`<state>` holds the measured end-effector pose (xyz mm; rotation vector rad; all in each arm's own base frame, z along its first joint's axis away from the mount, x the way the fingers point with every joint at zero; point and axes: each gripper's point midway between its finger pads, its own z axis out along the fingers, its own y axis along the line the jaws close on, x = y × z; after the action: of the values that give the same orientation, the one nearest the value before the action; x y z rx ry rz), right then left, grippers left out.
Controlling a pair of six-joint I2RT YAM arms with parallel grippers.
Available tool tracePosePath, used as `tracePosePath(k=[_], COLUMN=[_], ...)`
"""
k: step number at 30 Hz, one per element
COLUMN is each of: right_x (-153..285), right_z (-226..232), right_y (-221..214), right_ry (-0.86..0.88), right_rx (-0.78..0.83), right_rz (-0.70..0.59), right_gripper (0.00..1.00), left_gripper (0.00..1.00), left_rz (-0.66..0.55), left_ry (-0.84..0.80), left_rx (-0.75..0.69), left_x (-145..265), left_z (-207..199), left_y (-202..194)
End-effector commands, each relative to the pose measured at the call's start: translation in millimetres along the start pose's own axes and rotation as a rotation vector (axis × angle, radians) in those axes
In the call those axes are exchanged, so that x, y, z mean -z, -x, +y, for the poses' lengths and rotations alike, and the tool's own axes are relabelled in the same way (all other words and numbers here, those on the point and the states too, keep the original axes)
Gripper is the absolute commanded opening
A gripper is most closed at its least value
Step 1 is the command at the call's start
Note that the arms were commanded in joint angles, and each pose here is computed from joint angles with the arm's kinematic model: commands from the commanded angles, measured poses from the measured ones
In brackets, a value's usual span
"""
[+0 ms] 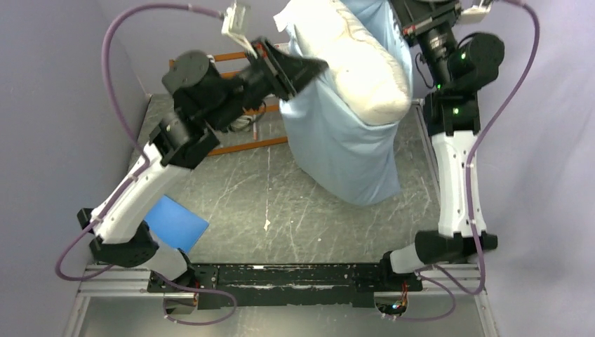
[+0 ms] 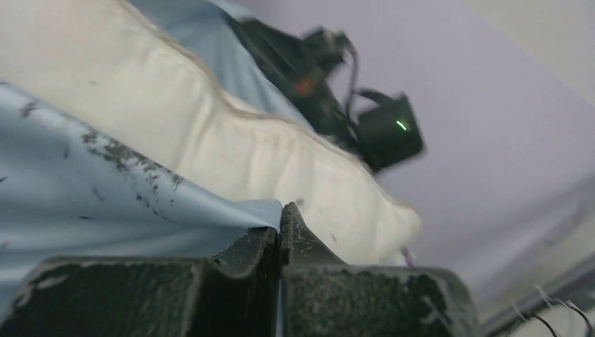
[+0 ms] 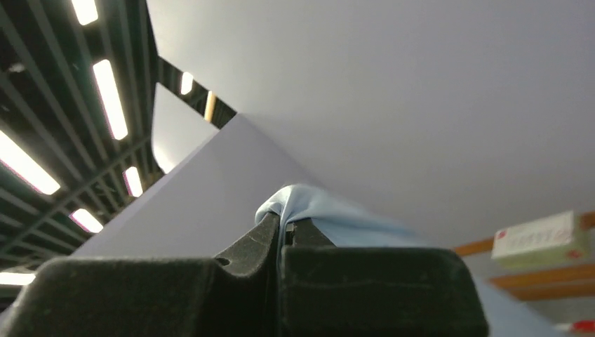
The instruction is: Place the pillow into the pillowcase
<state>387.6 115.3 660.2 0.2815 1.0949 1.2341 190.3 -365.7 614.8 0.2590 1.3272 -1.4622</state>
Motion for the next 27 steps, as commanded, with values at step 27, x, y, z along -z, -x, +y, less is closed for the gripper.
tracePosePath(k=[27], right_x=[64], right_z=[148], right_y=[-22], right_ry=[0.318], right_rx=[0.021], right_rz=[-0.077], right_gripper=[0.00], left_gripper=[0.05], left_rz=[-0.173], left_ry=[0.102], left_rx=[-0.113], left_x=[33], left_z=[58], left_y=[107])
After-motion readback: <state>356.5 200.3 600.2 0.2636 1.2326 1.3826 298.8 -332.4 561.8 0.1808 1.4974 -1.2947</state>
